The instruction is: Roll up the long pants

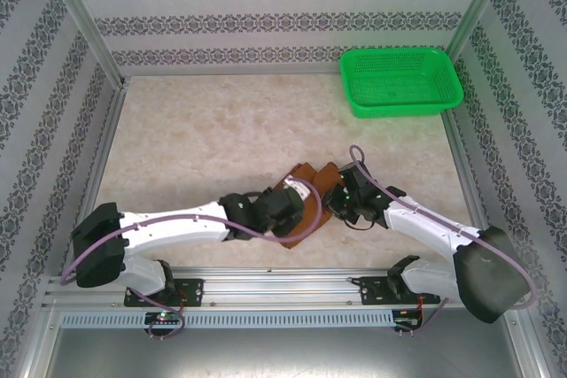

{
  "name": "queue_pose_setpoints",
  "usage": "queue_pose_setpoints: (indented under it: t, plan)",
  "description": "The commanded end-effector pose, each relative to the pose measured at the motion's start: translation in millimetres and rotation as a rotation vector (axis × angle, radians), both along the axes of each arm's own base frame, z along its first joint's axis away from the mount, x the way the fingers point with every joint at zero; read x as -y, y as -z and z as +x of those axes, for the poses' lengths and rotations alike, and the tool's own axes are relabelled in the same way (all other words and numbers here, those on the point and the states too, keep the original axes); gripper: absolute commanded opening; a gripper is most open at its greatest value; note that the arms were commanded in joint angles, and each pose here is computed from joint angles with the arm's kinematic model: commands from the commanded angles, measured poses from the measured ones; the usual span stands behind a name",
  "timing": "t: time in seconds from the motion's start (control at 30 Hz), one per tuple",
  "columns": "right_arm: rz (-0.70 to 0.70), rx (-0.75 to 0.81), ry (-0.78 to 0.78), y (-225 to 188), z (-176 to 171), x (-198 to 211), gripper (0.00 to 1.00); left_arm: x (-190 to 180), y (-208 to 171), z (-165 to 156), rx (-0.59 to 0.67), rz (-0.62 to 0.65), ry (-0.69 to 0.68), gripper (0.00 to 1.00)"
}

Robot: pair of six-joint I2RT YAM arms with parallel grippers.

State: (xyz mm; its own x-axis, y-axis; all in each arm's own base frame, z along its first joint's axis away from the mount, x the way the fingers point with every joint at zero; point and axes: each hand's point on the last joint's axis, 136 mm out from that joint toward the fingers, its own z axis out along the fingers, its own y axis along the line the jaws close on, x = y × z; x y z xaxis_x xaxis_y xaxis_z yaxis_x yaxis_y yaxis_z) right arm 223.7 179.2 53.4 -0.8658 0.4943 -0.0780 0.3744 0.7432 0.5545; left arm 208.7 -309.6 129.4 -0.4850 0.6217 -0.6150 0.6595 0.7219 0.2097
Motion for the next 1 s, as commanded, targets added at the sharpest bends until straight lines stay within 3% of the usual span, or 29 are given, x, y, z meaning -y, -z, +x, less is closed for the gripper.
queue_pose_setpoints:
  t: [0.0,0.07,0.27,0.33,0.63,0.77,0.83,0.87,0.9,0.93,0.97]
  plan:
    - [-0.07,-0.092,-0.009,26,-20,7,0.0,12,-15,5,0.169,0.122,0.034,0.68]
    - [-0.067,-0.094,-0.023,27,-20,3,0.0,26,-10,-2,0.207,0.164,0.082,0.69]
    - [-0.068,-0.102,-0.028,31,-20,0,0.0,48,22,-15,0.151,0.256,0.179,0.72]
    - [-0.069,-0.1,-0.024,31,-20,0,0.0,48,29,-13,0.146,0.284,0.177,0.78]
    - [-0.05,-0.091,-0.007,27,-23,2,0.0,-2,100,22,0.073,0.646,0.019,0.8]
    - [-0.045,-0.083,0.002,19,-27,6,0.0,-43,147,32,-0.108,0.755,-0.101,0.8]
    - [-0.037,-0.071,0.012,12,-28,9,0.0,-59,171,28,-0.219,0.745,-0.137,0.7]
    - [-0.038,-0.069,0.016,10,-28,11,0.0,-63,179,26,-0.26,0.734,-0.147,0.49]
    - [-0.037,-0.064,0.019,7,-29,13,0.0,-65,188,21,-0.306,0.72,-0.143,0.17]
    - [-0.035,-0.059,0.021,4,-28,13,0.0,-65,193,17,-0.332,0.71,-0.133,0.0]
    - [-0.033,-0.056,0.025,2,-28,14,0.0,-65,197,15,-0.345,0.703,-0.125,0.0]
